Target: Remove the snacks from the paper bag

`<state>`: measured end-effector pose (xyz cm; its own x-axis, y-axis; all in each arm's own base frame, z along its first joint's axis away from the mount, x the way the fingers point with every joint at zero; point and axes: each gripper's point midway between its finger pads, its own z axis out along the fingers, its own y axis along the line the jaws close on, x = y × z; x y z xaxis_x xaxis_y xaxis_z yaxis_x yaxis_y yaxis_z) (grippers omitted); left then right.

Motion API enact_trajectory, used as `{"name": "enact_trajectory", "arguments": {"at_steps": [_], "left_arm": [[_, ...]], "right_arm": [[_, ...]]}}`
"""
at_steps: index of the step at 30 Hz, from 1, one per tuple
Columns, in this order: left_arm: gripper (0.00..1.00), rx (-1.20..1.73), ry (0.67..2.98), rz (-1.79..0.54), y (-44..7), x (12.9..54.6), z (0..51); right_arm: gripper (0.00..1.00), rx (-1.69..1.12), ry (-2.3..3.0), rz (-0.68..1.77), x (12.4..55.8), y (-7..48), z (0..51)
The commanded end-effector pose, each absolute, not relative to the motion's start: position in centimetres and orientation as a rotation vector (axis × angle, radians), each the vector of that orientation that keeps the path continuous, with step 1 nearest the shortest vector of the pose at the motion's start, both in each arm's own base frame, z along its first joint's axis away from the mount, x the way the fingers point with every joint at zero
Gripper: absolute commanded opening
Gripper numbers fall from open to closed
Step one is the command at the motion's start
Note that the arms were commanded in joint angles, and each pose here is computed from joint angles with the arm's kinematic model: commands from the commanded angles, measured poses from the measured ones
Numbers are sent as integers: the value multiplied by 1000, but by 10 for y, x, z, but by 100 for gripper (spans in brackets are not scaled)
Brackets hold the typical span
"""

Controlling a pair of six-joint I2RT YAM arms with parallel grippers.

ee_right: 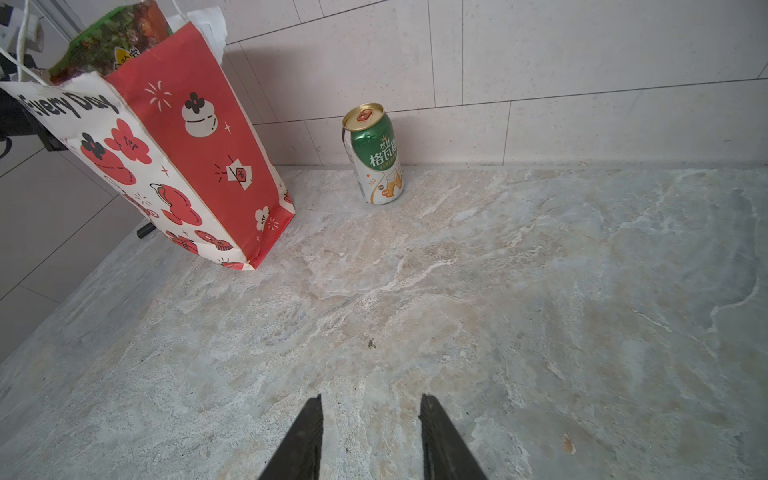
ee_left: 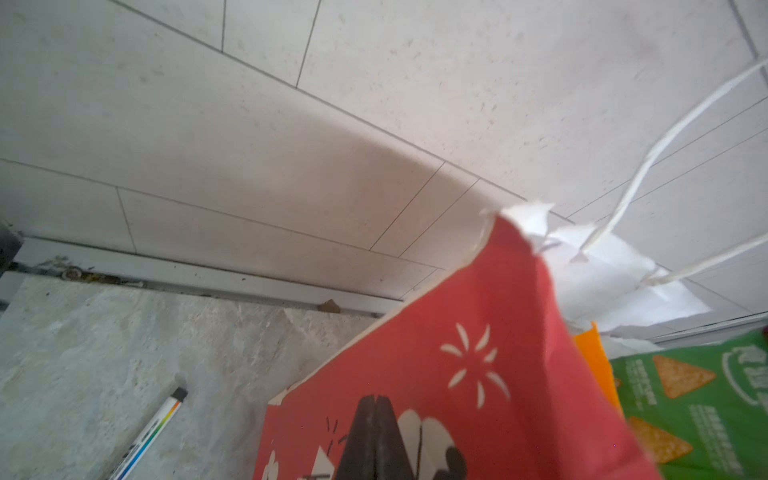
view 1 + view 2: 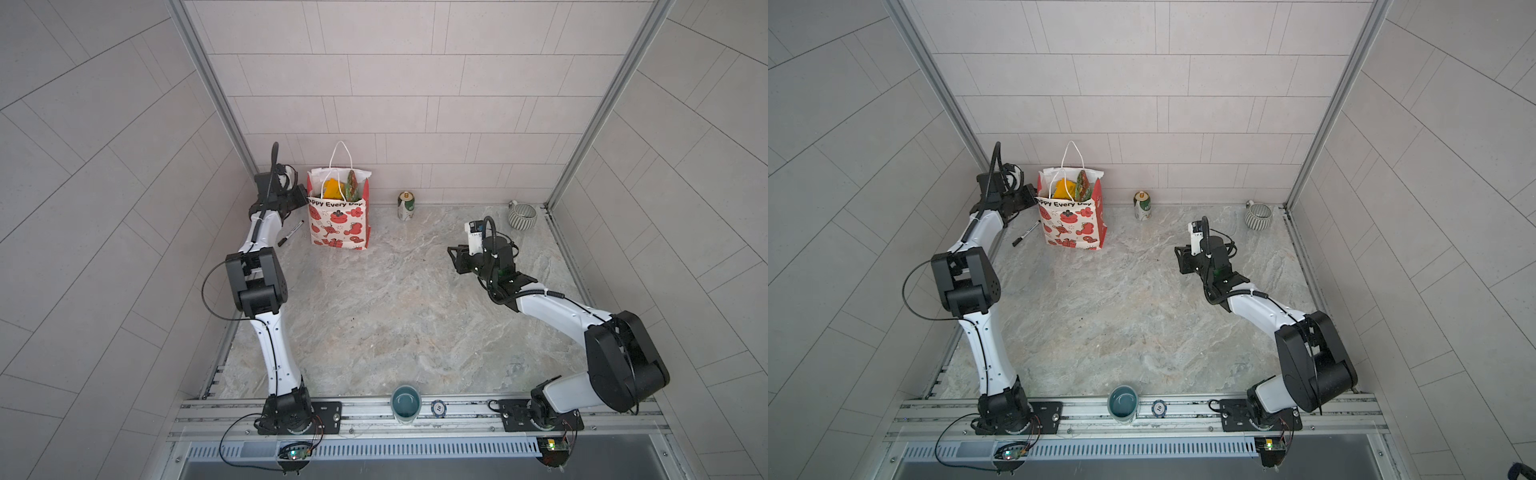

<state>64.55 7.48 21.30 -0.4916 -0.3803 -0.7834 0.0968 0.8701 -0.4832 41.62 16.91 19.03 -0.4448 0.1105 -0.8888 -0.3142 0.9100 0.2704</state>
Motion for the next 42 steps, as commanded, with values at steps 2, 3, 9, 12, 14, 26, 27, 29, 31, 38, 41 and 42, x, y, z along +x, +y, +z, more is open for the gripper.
{"name": "enact_trajectory", "arguments": {"at_steps": [2,3,9,12,14,26,27,29,31,38,41,42], "left_arm": [[0,-171,2043,-679,82,658,201],[0,-156,2053,-687,81,660,196],[0,-117,2075,-703,78,669,175],[0,-108,2085,-712,78,672,163],[0,-105,2096,-721,78,674,155],[0,-50,2108,-736,57,684,133],[0,-43,2107,-745,54,684,131],[0,-26,2103,-758,49,685,129],[0,2,2098,-771,43,685,126],[0,90,2080,-864,18,678,132],[0,141,2096,-879,5,671,132],[0,166,2104,-887,0,666,132]], "right_arm": [[41,-164,1913,547,409,176,207],[41,-164,1902,552,407,176,210],[42,-158,1871,529,394,167,215],[43,-165,1872,534,390,167,214],[44,-171,1866,550,390,170,214],[44,-179,1850,648,398,187,209],[45,-179,1849,651,399,188,209],[45,-179,1854,650,400,188,207],[45,-181,1853,652,402,190,207],[46,-190,1831,659,406,192,216],[46,-185,1821,665,407,193,219],[47,-185,1816,666,408,193,220]]}}
